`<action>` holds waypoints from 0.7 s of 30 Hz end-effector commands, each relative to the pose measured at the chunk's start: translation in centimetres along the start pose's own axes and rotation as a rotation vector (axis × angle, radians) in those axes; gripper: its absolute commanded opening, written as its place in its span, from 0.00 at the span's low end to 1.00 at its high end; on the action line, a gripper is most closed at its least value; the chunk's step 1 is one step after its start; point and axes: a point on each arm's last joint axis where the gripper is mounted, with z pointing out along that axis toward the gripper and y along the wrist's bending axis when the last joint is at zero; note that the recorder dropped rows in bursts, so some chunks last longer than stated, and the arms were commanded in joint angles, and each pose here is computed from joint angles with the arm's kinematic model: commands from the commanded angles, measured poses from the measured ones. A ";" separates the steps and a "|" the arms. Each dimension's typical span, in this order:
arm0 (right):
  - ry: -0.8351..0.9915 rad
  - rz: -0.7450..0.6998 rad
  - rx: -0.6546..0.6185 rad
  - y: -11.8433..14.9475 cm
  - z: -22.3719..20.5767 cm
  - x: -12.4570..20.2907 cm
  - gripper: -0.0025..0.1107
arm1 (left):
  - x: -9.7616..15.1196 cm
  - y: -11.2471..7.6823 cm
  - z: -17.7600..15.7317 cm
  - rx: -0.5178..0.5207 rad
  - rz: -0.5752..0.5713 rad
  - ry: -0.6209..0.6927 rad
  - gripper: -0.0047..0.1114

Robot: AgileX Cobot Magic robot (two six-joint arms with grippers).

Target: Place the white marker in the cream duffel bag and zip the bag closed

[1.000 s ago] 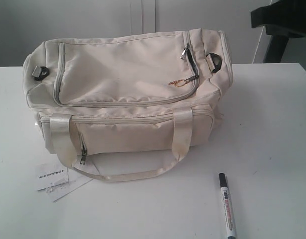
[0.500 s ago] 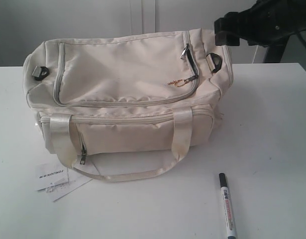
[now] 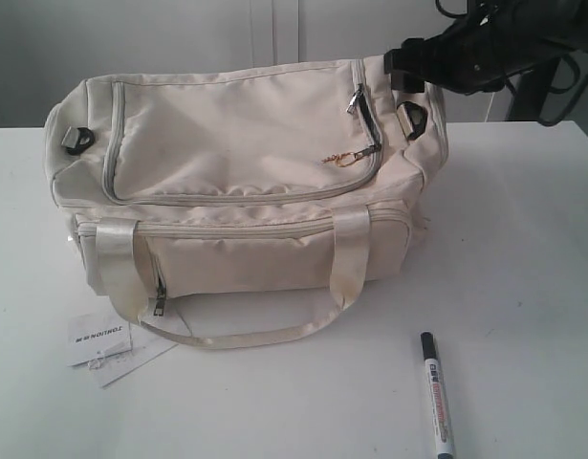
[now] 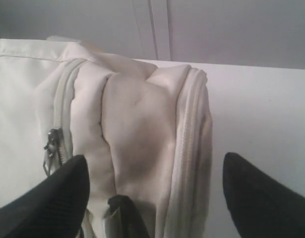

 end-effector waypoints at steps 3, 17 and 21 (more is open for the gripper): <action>-0.007 -0.012 0.015 -0.5 1.9 -0.1 0.63 | -0.1 -0.1 0.0 0.009 0.022 0.004 0.04; 0.113 0.027 0.020 -1.4 3.1 1.6 0.02 | -0.1 -0.1 0.0 0.009 0.018 -0.004 0.04; 0.126 0.024 0.010 -1.1 1.9 1.2 0.02 | -1.7 -1.5 -0.5 0.048 0.062 -0.044 0.04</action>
